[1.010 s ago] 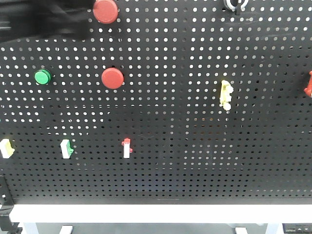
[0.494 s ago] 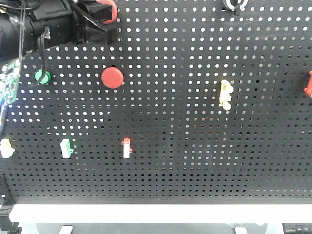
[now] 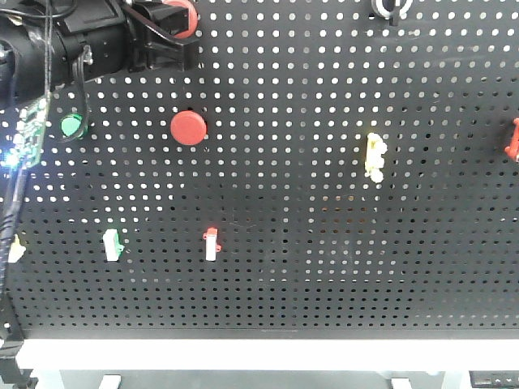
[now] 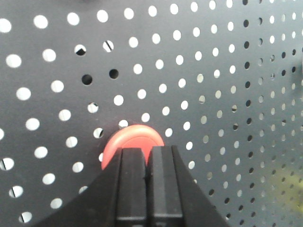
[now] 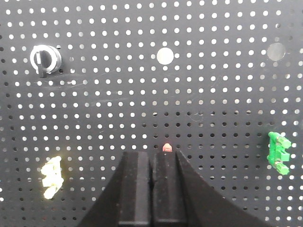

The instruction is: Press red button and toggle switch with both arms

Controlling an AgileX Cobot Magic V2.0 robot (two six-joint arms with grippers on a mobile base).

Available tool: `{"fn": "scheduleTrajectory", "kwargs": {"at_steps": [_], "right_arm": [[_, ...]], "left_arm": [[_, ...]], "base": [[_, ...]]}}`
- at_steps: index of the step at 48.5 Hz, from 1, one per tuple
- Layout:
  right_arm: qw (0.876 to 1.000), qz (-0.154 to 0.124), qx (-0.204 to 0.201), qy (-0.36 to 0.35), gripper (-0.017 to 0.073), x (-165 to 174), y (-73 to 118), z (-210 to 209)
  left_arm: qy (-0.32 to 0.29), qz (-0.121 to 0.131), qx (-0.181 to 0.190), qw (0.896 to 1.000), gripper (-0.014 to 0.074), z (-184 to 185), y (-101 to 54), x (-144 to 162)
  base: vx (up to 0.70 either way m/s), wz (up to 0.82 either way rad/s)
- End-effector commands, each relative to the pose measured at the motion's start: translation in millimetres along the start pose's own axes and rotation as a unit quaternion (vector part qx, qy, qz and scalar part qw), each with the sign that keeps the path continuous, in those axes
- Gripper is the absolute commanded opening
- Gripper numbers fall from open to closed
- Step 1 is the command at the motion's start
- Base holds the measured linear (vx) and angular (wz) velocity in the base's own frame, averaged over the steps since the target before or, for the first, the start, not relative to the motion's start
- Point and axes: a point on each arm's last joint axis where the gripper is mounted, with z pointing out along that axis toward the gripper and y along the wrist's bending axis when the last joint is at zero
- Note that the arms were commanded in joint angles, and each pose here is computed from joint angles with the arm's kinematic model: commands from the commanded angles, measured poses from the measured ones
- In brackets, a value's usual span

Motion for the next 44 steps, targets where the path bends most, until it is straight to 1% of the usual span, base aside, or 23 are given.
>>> {"fn": "scheduleTrajectory", "kwargs": {"at_steps": [1,7,9,12,14,17,22,25,28,31,33,35,38,40,44], "right_arm": [[0.999,0.010,-0.007,-0.047,-0.0003,-16.1,1.3,-0.5],[0.999,0.003,-0.007,-0.044,-0.0003,-15.6,1.2,-0.4],[0.999,-0.006,-0.006,-0.042,-0.0003,-15.2,1.2,-0.4],[0.999,-0.024,-0.004,-0.040,-0.0003,-15.7,1.1,-0.6],[0.999,-0.036,-0.004,-0.039,-0.0003,-16.5,1.1,0.5],[0.998,-0.047,-0.003,-0.033,-0.0003,-19.1,1.2,4.5],[0.998,-0.059,-0.005,-0.011,-0.0003,-25.6,2.1,17.9],[0.998,-0.067,-0.019,-0.004,-0.0003,-31.9,5.9,29.3],[0.995,-0.080,-0.051,-0.003,-0.0003,-37.4,15.6,40.2],[0.992,-0.089,-0.094,-0.003,-0.0003,-42.0,30.7,53.3],[0.988,-0.093,-0.119,-0.002,-0.0003,-43.3,41.4,63.8],[0.985,-0.091,-0.147,0.000,-0.0003,-44.1,53.9,72.0],[0.979,-0.094,-0.179,0.002,-0.0003,-44.9,72.7,87.4],[0.977,-0.097,-0.191,0.004,-0.0003,-45.4,82.6,98.3],[0.975,-0.085,-0.205,0.006,-0.0003,-47.7,97.7,117.0]], "left_arm": [[-0.060,0.001,-0.026,0.998,0.0002,-22.1,8.6,-31.7],[-0.066,0.003,-0.009,0.998,0.0002,-55.5,3.8,-53.2],[-0.066,0.005,-0.006,0.998,0.0002,-69.0,2.0,-57.6],[-0.063,0.005,-0.004,0.998,0.0002,-83.3,-0.1,-56.3],[-0.062,0.006,-0.005,0.998,0.0002,-96.1,-1.6,-53.8],[-0.065,0.006,-0.009,0.998,0.0002,-113.6,-3.5,-50.4],[-0.060,0.003,-0.018,0.998,0.0002,-140.2,-6.8,-32.0],[-0.063,0.001,-0.028,0.998,0.0002,-155.8,-8.3,-19.3],[-0.067,-0.001,-0.038,0.997,0.0002,-169.2,-9.4,-7.5],[-0.069,-0.003,-0.045,0.997,0.0002,-177.2,-10.1,2.0],[-0.075,-0.003,-0.049,0.996,0.0002,-185.6,-10.8,5.0],[-0.075,-0.005,-0.049,0.996,0.0002,-190.0,-11.6,7.6],[-0.072,-0.012,-0.046,0.996,0.0002,-195.8,-13.0,10.9],[-0.070,-0.015,-0.042,0.997,0.0002,-199.6,-14.1,11.8],[-0.056,-0.014,-0.030,0.998,0.0002,-204.6,-16.9,13.4]], "base": [[0.00,0.00],[0.00,0.00],[0.00,0.00],[0.00,0.00],[0.00,0.00],[0.00,0.00],[0.00,0.00],[0.00,0.00],[0.00,0.00],[0.00,0.00],[0.00,0.00],[0.00,0.00],[0.00,0.00],[0.00,0.00],[0.00,0.00]]}}
